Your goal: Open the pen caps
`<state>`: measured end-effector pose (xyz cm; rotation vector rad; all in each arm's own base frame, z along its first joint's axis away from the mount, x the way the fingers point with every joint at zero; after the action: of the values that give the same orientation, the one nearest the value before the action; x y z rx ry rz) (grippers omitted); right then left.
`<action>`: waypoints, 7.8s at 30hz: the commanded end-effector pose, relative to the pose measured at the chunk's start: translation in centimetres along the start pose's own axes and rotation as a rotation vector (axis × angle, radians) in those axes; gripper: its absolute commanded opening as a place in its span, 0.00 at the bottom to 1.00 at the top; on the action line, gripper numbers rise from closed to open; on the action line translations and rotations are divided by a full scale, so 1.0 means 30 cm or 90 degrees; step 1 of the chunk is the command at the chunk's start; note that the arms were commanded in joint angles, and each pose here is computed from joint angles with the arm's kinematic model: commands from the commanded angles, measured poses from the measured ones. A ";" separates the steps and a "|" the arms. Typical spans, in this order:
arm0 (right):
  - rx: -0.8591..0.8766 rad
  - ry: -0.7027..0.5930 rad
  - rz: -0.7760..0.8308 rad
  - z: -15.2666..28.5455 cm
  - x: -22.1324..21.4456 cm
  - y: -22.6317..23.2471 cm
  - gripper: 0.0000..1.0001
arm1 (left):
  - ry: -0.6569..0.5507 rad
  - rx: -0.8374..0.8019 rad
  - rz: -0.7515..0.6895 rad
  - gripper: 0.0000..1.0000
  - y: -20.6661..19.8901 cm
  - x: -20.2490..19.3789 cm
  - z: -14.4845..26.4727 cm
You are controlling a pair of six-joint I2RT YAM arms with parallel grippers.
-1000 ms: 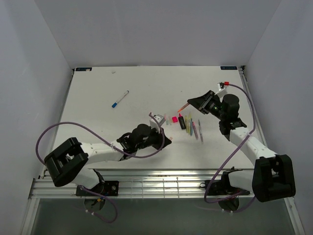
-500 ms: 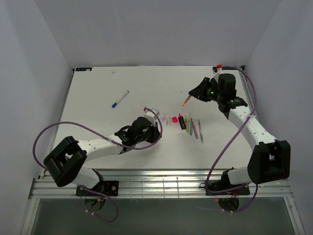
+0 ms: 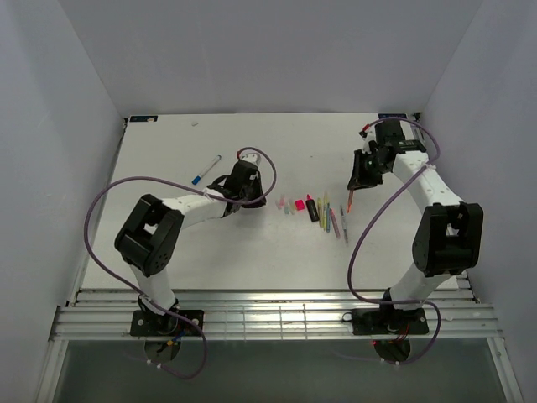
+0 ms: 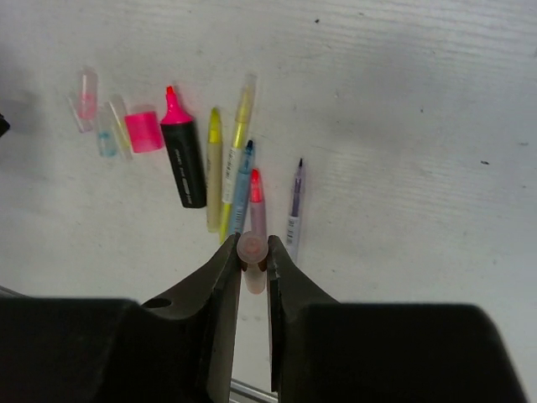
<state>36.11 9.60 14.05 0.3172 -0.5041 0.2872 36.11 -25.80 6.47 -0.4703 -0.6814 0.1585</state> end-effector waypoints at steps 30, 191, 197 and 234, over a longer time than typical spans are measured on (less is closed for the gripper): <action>-0.064 0.165 -0.021 -0.232 -0.337 -0.084 0.24 | 0.034 0.001 0.031 0.50 0.004 -0.044 -0.072; 0.442 -0.385 0.028 0.141 0.024 0.805 0.08 | 0.007 -0.564 -0.034 0.47 -0.209 -0.131 0.590; 0.454 -0.392 0.035 0.171 0.045 0.818 0.08 | 0.041 -0.568 -0.053 0.47 -0.214 -0.203 0.578; 0.488 -0.387 0.036 0.192 0.029 0.830 0.08 | 0.093 -0.561 -0.070 0.29 -0.225 -0.246 0.518</action>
<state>26.21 29.79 22.31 1.0824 -0.9412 0.4047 20.31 -27.69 14.77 -1.2515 -0.5947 -0.2674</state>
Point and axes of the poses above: each gripper's point midway between its finger pads, its own z axis back along the fingers, its own y axis along the line the jaws close on, x = y × z, the point moved 1 cm from there along z, back along the fingers, and after that the axes turned 13 degrees about z, right-handed, at the moved point
